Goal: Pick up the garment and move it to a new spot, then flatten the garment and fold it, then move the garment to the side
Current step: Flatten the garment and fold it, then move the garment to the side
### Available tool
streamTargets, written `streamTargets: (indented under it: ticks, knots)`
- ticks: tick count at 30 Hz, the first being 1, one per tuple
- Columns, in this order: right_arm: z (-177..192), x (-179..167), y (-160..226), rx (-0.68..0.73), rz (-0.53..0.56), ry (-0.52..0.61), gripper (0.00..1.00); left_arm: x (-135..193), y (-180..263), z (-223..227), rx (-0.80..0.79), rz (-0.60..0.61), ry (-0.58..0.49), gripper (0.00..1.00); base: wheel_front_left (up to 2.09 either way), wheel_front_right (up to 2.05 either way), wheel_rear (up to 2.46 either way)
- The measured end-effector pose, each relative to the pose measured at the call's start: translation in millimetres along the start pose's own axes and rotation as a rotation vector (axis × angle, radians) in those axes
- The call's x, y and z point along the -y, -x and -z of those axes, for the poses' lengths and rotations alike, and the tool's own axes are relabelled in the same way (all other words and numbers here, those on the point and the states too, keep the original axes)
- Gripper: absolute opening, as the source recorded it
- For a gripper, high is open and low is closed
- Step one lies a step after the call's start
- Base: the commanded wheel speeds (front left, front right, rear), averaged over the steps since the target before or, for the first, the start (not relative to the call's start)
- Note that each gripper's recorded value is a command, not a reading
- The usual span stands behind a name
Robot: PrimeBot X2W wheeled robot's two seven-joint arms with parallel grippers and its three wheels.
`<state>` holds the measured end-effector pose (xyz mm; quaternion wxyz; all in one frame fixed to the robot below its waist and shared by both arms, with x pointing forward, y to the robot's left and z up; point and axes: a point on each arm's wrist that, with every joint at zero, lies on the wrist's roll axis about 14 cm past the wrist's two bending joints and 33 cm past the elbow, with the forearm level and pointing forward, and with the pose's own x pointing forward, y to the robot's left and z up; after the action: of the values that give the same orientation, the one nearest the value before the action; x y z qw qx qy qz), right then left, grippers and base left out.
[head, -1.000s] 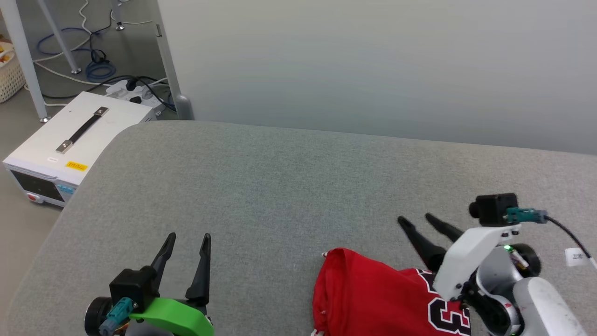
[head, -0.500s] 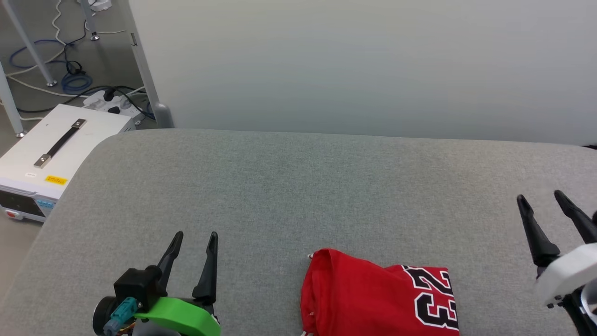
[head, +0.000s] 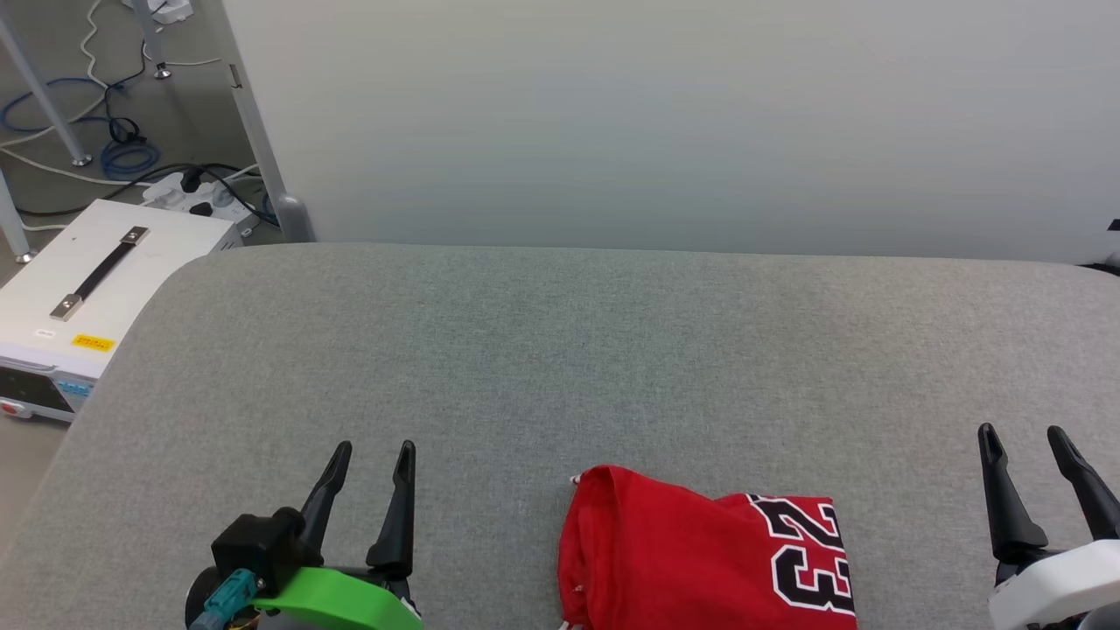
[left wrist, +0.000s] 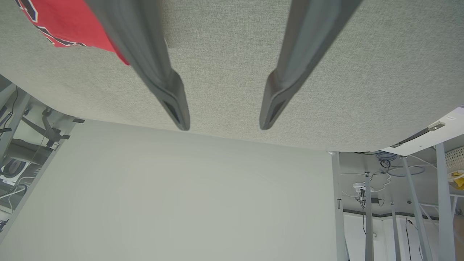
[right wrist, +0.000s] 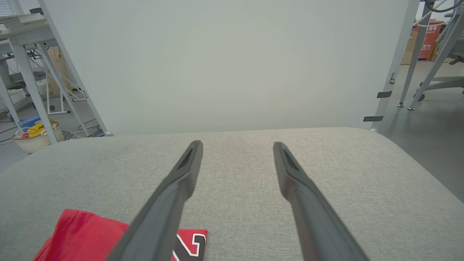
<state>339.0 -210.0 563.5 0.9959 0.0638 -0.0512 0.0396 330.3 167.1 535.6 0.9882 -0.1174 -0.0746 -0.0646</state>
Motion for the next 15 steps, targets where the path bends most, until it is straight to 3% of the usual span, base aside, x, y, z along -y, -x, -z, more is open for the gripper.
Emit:
streamTargets:
  ticks: [15]
  knots:
    - [7.8, -12.4, -4.9, -0.043, -0.033, -0.010, 1.00, -2.1, 1.3, 0.6, 0.003, -0.004, -0.005, 1.00, 0.00, 0.00, 0.00]
